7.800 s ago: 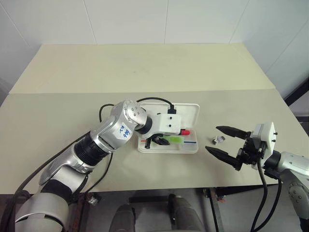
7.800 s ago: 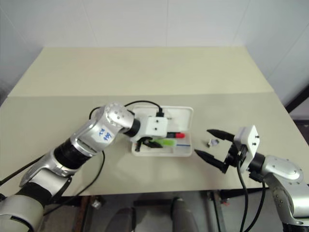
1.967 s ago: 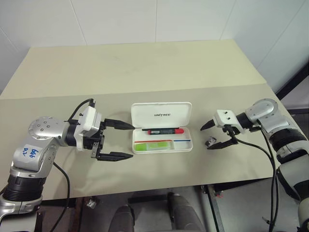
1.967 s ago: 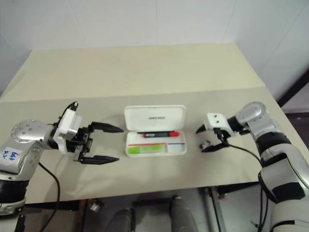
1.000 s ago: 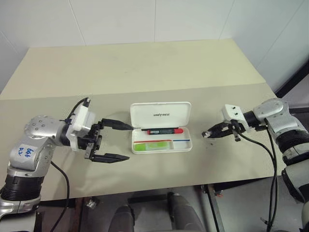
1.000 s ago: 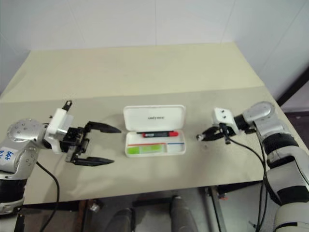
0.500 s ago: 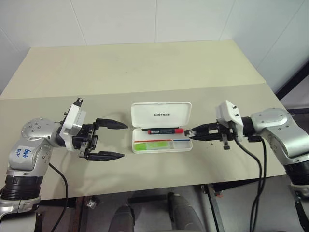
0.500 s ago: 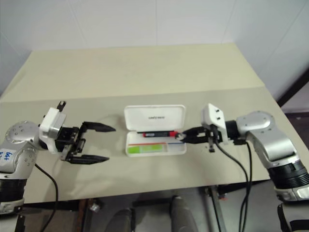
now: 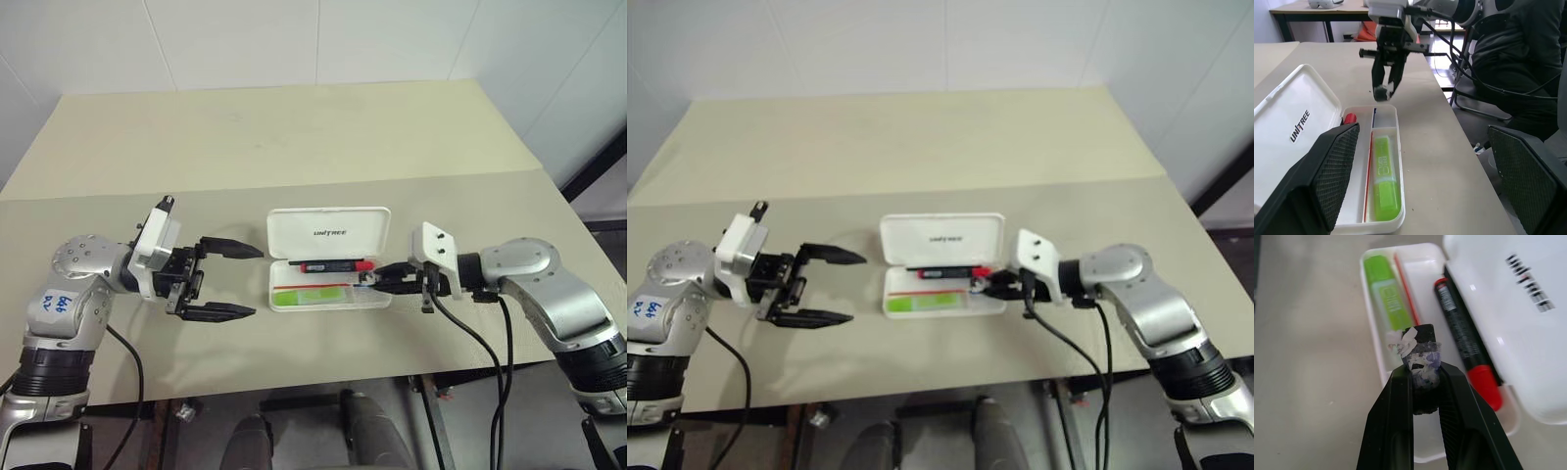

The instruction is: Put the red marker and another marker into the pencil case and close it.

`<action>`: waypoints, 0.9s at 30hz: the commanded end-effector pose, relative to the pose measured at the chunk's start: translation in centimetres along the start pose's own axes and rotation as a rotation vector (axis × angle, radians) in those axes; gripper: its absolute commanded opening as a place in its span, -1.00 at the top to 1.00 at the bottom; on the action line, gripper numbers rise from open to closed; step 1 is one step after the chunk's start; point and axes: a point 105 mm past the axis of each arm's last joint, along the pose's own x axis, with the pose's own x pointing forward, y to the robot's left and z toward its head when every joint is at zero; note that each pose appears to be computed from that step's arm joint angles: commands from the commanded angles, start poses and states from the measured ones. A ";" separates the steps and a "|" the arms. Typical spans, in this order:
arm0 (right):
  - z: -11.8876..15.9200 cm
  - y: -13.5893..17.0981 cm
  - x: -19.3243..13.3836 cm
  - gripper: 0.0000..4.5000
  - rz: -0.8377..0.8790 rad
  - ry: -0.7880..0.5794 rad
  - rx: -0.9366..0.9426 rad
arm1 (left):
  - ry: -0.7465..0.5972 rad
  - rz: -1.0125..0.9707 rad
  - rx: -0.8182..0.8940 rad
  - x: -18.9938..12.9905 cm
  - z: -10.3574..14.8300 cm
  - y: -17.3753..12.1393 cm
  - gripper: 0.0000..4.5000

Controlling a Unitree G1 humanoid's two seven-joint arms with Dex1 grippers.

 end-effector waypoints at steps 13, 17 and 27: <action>-0.8 0.0 0.9 0.08 0.039 0.030 -0.029 | 0.009 0.025 0.038 -0.2 0.5 -0.1 -1.00; -0.9 -0.2 0.7 -0.55 0.032 0.039 -0.035 | 0.011 0.025 0.040 -0.1 0.5 -0.1 -1.00; -0.1 -0.6 -0.3 -0.99 0.016 0.016 -0.059 | 0.010 0.019 0.043 0.1 0.5 0.2 -1.00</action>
